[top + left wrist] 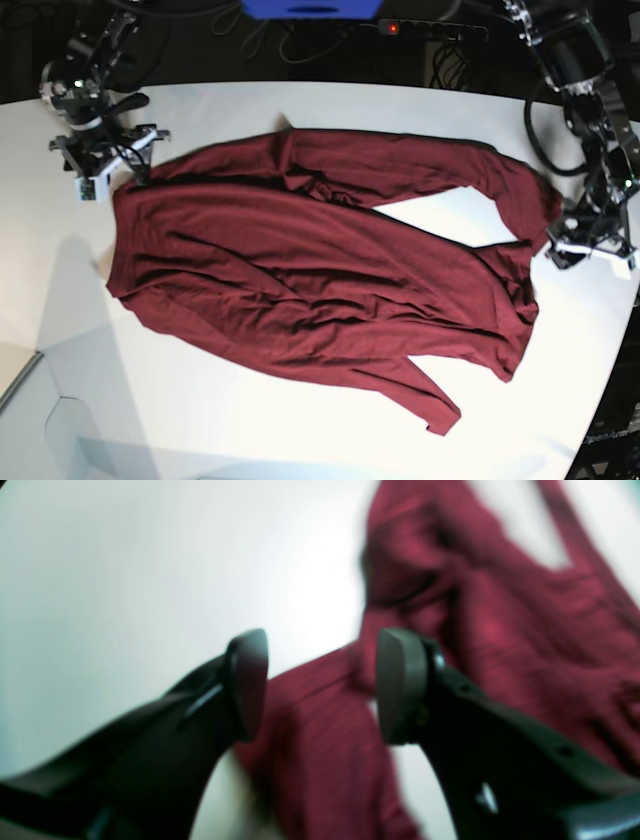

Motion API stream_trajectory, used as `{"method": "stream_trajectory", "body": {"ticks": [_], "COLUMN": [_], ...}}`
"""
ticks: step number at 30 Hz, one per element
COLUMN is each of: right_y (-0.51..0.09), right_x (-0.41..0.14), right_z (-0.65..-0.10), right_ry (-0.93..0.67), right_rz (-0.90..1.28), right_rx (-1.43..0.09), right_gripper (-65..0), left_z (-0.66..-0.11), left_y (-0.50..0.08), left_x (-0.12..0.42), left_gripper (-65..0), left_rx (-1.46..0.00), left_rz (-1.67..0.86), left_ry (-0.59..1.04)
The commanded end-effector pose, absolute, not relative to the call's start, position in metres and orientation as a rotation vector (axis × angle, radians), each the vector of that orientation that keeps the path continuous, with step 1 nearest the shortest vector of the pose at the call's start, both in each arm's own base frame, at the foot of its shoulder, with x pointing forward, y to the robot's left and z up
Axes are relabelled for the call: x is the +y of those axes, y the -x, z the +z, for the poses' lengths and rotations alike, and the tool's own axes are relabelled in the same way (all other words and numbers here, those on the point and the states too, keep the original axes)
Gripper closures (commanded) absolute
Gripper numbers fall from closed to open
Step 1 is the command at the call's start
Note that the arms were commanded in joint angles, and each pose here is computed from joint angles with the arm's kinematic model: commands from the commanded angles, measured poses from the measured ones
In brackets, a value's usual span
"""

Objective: Layout the t-shirt on the table in an organized manner, then fold the t-shirt properly
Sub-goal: 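Grasp the sleeve near the left gripper and pull it outward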

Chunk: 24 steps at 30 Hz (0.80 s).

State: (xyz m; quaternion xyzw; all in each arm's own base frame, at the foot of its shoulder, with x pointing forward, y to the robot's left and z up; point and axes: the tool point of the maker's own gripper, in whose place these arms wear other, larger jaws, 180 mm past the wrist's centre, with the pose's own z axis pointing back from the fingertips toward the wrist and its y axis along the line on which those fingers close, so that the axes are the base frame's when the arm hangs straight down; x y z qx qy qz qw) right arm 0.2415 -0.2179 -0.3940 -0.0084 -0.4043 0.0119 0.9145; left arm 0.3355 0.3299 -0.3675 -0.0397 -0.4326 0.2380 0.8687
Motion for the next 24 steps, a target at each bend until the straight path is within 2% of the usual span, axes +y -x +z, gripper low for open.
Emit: {"method": "stream_trajectory", "body": {"ticks": [1, 9, 13, 24], "right_y": [-0.248, -0.251, -0.244, -0.184], "right_x": [-0.21, -0.171, -0.17, -0.226], "right_z": [-0.388, -0.412, -0.427, -0.447], "right_ry": [-0.01, -0.117, -0.133, -0.02], "right_rz": [0.02, 0.047, 0.03, -0.029], "right_rx": [-0.874, -0.825, -0.788, -0.67], "right_gripper": [-39.4, -39.1, -39.0, -39.0], "left_z": [-0.349, -0.364, -0.365, -0.367], "left_y": [-0.346, -0.33, -0.33, -0.335], "left_x": [0.33, 0.331, 0.331, 0.318], "left_gripper": [-33.5, -33.5, -33.5, -33.5], "left_rx": [-0.966, -0.923, -0.922, -0.925], "left_rz": [0.479, 0.48, 0.48, 0.488], "left_ry": [0.095, 0.083, 0.081, 0.114]}}
